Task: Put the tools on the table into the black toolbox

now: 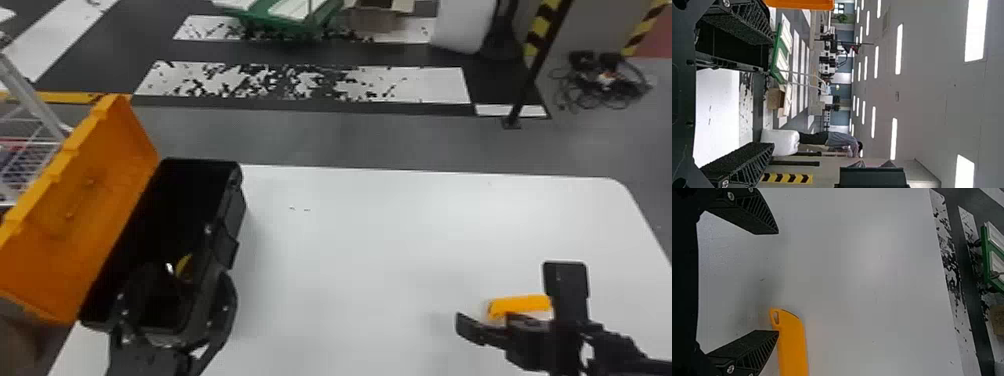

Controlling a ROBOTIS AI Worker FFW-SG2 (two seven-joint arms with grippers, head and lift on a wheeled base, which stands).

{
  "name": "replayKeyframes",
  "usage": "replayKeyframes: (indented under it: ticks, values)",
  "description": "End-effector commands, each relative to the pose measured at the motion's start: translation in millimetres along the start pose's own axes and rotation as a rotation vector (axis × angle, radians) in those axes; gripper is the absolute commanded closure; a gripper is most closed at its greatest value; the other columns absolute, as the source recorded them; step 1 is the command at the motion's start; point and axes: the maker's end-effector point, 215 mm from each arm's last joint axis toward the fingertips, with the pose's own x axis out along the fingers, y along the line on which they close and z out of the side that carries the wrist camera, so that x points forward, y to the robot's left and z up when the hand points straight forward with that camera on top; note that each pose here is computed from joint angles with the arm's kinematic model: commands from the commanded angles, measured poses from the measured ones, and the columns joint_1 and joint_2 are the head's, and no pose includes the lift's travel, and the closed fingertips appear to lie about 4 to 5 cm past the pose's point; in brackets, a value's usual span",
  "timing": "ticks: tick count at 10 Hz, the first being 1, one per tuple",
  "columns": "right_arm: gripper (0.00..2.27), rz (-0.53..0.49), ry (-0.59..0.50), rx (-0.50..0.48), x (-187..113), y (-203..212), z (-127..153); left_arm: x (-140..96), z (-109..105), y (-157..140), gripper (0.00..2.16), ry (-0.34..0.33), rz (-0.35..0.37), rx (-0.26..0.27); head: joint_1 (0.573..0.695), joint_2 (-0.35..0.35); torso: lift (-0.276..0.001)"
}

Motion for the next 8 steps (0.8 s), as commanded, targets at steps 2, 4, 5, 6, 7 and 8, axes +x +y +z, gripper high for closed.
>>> replayKeyframes:
  ticks: [2, 4, 5, 6, 7, 8]
  values:
    - [0.11, -0.002, -0.005, 0.006, 1, -2, 4, 0, 0, 1, 0.07, -0.001, 0.002, -0.002, 0.695, 0.066, -0.039]
    - [0.11, -0.010, -0.009, 0.006, 6, -7, 7, 0, 0, 1, 0.07, 0.001, 0.001, -0.001, 0.695, 0.061, -0.039]
    - [0.11, -0.020, -0.016, 0.002, 8, -10, 10, 0, 0, 2, 0.07, 0.001, 0.000, -0.001, 0.695, 0.058, -0.039]
    - [0.11, -0.024, -0.024, -0.001, 10, -11, 14, 0, 0, 2, 0.07, 0.001, -0.001, 0.000, 0.695, 0.056, -0.039]
    - [0.11, -0.031, -0.047, -0.007, 12, -13, 20, 0, 0, 2, 0.07, 0.001, -0.001, 0.000, 0.695, 0.052, -0.039]
    - [0.11, -0.028, -0.056, -0.008, 15, -13, 23, 0, 0, 2, 0.07, 0.001, -0.001, 0.000, 0.695, 0.049, -0.039]
